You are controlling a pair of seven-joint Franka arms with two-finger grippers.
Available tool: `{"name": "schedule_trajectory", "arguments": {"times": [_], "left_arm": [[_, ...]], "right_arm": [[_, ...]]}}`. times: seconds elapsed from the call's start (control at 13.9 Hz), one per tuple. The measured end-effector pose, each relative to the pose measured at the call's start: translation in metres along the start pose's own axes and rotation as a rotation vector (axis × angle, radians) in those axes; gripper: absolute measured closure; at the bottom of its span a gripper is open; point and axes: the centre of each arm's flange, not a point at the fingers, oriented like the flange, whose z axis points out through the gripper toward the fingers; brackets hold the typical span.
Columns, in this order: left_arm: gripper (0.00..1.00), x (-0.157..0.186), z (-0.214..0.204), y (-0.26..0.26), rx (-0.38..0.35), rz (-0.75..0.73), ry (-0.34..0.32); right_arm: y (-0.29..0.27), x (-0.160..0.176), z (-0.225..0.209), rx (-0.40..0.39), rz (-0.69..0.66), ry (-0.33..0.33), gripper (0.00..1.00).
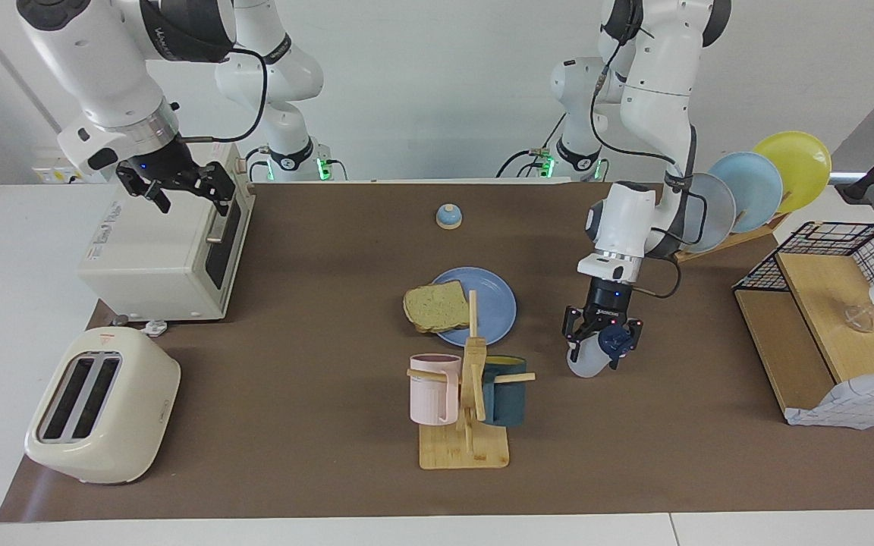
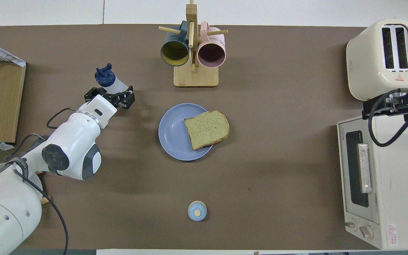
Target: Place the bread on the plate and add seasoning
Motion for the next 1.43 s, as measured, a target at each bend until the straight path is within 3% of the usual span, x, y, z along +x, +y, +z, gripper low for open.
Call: {"name": "schedule_trajectory", "arguments": {"times": [0.07, 1.08, 1.43], "left_arm": [[0.0, 0.0, 0.0, 0.0, 0.0, 0.0, -0.001], [0.0, -0.025, -0.038, 0.009, 0.001, 0.029, -0.027], [0.0, -0.022, -0.075, 0.022, -0.003, 0.035, 0.006]], "right_arm": [[0.0, 0.0, 0.0, 0.0, 0.0, 0.0, 0.0], [0.0, 0.0, 0.0, 0.0, 0.0, 0.0, 0.0], [0.0, 0.0, 0.0, 0.0, 0.0, 0.0, 0.0]]}}
